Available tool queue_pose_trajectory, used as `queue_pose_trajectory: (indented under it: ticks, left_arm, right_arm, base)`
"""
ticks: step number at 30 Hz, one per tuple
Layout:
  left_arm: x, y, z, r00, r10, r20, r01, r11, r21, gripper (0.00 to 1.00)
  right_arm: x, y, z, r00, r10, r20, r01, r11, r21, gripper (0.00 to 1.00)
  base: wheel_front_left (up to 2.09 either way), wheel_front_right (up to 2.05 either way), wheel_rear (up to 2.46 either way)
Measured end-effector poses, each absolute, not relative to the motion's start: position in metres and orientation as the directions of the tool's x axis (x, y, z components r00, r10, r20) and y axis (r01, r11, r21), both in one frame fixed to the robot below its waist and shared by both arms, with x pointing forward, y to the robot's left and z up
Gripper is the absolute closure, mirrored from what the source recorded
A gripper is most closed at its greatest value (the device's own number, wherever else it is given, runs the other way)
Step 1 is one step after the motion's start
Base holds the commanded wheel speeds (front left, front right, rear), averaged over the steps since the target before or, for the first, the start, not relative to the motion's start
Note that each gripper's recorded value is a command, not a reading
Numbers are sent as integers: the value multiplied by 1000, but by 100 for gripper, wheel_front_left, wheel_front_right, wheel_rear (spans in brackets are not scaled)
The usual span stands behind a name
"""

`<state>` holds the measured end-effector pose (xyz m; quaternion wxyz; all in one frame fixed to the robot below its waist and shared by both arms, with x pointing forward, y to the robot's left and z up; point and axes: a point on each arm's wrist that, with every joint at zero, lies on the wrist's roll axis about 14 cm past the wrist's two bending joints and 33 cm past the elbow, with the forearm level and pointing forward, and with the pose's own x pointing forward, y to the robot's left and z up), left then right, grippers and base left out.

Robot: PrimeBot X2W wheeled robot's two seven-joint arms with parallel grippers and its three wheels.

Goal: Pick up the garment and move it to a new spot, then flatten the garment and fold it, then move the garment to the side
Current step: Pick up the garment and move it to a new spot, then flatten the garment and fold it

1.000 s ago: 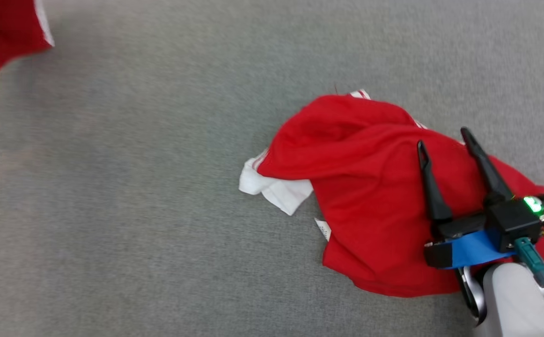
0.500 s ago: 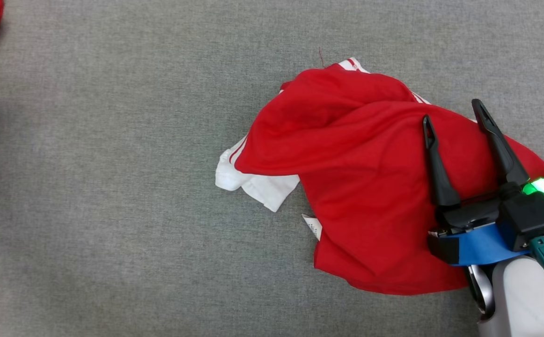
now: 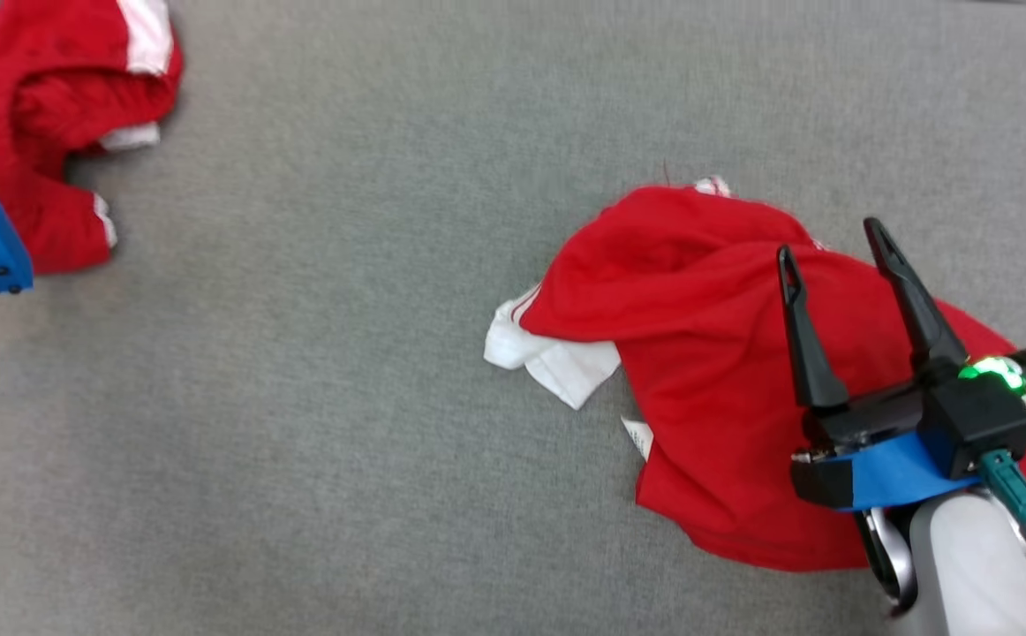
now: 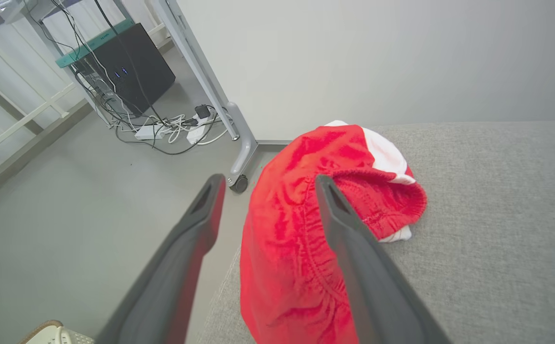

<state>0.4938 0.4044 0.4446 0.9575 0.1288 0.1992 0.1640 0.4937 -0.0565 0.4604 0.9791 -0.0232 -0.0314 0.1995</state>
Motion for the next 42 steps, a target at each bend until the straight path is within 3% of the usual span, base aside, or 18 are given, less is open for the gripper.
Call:
queue_pose_trajectory:
  ticks: [7,22,28,42]
  left_arm:
    - [487,378,501,950,241,-201,-189,950,250,0]
    - [431,211,506,995,-100,-14,99,995,-32,0]
    - [393,177,494,996,-90,-9,86,979,-185,0]
    - [350,161,463,993,-81,-92,64,983,-174,0]
  right_arm:
    - [475,-53,491,911,400,101,-399,916,-36,0]
    - [412,-113,505,961,265,81,-263,964,-35,0]
    - [394,-128,504,971,226,71,-225,974,-26,0]
    - [371,-144,484,985,173,8,-173,985,27,0]
  base:
    - [0,0,0]
    - [0,0,0]
    - [0,0,0]
    - [0,0,0]
